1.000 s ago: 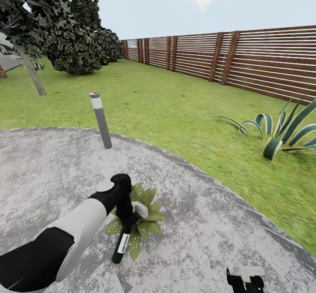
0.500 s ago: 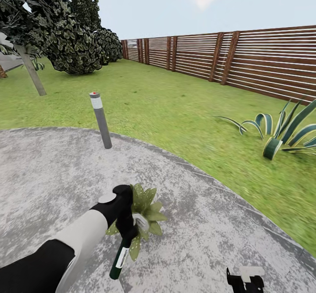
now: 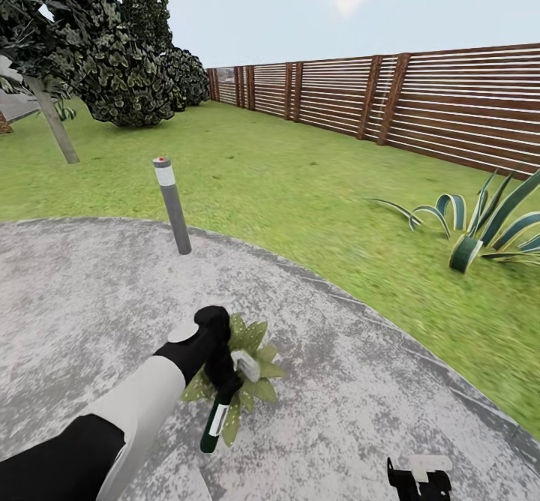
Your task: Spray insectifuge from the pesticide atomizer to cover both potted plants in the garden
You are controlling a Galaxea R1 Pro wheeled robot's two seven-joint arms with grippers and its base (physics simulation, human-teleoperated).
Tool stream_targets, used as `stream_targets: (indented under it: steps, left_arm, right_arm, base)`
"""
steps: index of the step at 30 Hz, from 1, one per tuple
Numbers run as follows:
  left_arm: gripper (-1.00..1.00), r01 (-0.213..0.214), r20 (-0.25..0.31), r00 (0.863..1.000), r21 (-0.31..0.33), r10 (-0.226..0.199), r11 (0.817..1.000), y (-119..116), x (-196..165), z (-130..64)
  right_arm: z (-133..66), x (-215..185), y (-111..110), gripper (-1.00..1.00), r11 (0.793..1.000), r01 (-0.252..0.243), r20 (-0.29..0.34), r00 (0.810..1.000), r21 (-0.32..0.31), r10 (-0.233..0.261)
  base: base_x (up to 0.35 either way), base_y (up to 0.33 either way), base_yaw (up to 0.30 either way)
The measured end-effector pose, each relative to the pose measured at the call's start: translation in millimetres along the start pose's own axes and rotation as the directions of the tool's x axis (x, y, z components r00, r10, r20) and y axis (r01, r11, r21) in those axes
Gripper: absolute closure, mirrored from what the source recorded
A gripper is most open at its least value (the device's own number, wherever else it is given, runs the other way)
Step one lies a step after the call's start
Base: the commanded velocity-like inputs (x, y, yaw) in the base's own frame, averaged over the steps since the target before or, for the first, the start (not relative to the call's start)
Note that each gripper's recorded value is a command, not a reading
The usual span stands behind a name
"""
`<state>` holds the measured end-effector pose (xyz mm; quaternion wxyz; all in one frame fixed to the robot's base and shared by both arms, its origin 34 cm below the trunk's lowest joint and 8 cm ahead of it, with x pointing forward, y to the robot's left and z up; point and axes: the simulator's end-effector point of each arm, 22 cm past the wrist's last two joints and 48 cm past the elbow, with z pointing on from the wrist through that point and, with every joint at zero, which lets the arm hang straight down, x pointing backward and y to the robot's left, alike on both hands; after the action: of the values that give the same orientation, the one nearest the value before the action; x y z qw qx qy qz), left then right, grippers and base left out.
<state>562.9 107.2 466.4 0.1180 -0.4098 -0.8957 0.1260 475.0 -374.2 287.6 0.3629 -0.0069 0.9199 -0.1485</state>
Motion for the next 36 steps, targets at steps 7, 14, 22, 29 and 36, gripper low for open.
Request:
stream_targets:
  steps: [7, 14, 22, 29, 36]
  left_arm:
    - [1.0, 0.005, -0.012, 1.0, 0.003, -0.005, 1.0, 0, 5, 5.8]
    - [1.0, 0.006, -0.011, 1.0, 0.002, -0.006, 1.0, 0, 5, 5.7]
    - [1.0, 0.008, -0.023, 1.0, -0.005, -0.008, 1.0, 3, 9, 8.3]
    - [1.0, 0.094, -0.056, 0.994, -0.013, -0.095, 0.995, 21, 55, 46.3]
    - [1.0, 0.097, -0.007, 0.995, -0.077, -0.097, 0.992, 18, 27, 43.8]
  right_arm:
    - [-0.2, 0, 1, -1.0, 1.0, -0.001, 0.0, 1.0, -0.001, 0.001]
    - [-0.2, 0, 1, -1.0, 1.0, -0.001, 0.001, 1.0, -0.001, 0.001]
    - [-0.1, 0, 1, -1.0, 1.0, -0.001, 0.0, 1.0, -0.001, 0.001]
    - [0.2, 1, -4, -1.0, 1.0, 0.004, -0.002, 1.0, 0.004, -0.004]
    - [0.1, 2, -4, -1.0, 1.0, 0.005, -0.003, 1.0, 0.003, -0.005]
  base:
    - [0.011, -0.024, -0.072]
    - [0.097, -0.236, 0.01]
    - [0.004, -0.141, 0.245]
    - [0.0, -0.002, 0.075]
    - [0.0, 0.0, 0.0]
